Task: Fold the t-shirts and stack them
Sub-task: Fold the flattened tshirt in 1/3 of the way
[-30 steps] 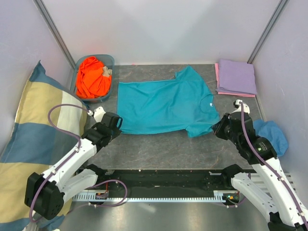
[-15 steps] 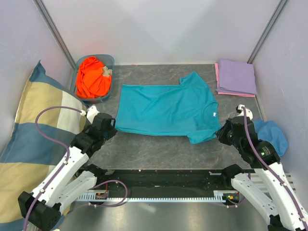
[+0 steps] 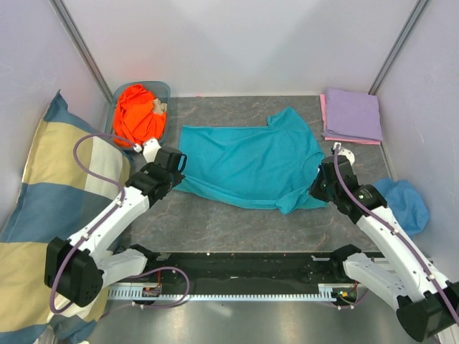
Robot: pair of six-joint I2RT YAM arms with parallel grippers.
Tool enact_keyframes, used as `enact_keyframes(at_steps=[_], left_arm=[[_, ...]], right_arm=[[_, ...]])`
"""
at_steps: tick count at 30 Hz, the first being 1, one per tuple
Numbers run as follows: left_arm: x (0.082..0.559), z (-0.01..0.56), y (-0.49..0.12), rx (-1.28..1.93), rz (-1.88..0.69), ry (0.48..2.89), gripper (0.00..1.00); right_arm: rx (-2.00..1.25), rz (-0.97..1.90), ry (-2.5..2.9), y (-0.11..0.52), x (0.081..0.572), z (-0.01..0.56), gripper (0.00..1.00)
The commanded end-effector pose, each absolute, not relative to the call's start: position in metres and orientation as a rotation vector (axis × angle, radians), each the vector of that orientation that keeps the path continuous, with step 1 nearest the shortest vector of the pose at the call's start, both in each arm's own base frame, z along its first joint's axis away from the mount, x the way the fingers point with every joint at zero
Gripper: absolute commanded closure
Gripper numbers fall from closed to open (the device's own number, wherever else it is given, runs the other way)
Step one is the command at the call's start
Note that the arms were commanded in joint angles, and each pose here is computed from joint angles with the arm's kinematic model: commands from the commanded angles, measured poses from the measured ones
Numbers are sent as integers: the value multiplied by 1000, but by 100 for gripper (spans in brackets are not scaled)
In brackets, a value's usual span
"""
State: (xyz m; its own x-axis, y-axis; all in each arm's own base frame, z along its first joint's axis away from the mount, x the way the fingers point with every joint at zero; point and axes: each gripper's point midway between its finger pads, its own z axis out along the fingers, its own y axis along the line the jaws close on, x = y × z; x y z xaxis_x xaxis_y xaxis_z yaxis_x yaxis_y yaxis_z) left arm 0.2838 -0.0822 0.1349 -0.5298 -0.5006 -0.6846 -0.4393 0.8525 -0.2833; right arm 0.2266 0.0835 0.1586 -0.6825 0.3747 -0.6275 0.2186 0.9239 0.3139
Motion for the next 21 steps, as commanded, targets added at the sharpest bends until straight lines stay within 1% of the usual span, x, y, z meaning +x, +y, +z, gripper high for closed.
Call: enact_keyframes(at_steps=[1,9,14,21], left_arm=[[323,159,-84,-675,-96,2098,98],[348,143,-79,-708,-67,2115,98],[347,132,-69,-728,-45,2131,98],[344,114,-71,-741,-49,2167,98]], right_arm=[[409,270,2266,88,256,170,100],[396,152,2271,81,289,167,100],[414,114,2285,73,307,157,100],[411,107,2273,69,330,165,100]])
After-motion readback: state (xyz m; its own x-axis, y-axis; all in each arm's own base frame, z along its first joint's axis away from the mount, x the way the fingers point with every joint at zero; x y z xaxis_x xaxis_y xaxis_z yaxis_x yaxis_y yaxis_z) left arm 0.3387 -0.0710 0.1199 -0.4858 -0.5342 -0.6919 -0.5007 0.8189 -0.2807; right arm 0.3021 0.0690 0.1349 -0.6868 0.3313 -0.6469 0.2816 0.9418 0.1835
